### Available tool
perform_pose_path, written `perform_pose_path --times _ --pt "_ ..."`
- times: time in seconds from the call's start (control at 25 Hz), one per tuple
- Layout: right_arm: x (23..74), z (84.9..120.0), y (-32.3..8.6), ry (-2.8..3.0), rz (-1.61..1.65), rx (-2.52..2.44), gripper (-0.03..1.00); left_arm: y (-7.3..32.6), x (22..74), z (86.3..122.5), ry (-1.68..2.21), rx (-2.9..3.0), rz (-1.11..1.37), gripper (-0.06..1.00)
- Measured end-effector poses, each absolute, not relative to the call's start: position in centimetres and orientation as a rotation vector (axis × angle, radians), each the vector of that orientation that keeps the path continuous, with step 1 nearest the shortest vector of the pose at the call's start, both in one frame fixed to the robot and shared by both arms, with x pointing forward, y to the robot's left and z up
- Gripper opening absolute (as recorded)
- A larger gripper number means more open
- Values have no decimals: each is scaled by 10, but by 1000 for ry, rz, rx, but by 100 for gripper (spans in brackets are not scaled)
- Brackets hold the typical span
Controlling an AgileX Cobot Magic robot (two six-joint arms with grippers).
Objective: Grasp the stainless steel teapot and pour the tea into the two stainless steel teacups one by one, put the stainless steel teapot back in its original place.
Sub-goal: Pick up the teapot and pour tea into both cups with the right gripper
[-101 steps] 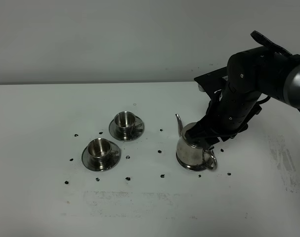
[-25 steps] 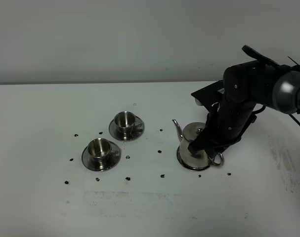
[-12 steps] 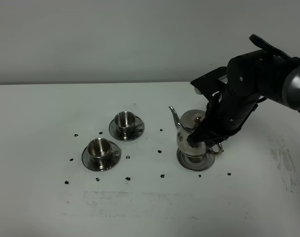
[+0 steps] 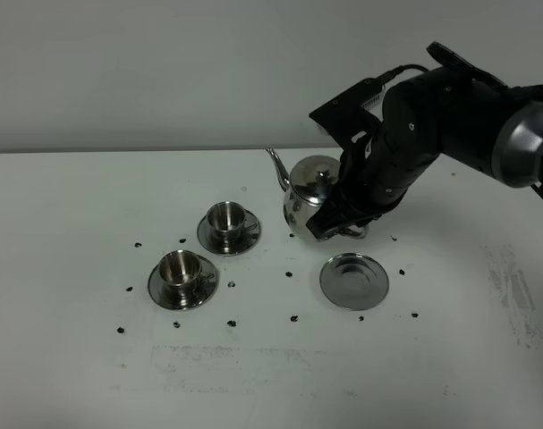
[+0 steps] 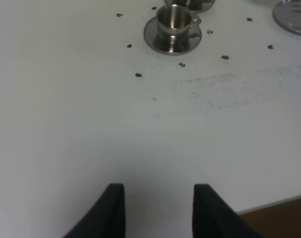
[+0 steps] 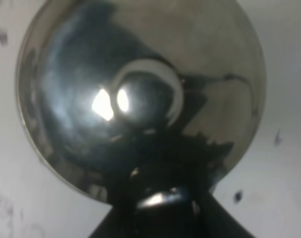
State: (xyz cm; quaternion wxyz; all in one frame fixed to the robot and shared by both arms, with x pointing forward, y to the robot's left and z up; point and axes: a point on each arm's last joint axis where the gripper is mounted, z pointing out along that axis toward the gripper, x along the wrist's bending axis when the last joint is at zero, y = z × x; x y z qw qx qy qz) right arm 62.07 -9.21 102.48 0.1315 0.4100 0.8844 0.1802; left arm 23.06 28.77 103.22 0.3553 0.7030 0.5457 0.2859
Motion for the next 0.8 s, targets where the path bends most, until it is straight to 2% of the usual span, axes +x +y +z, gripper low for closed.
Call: perform_pose_path --times 0.8 --pt "649 980 -58 2624 302 774 20 288 231 1032 1410 1816 739 31"
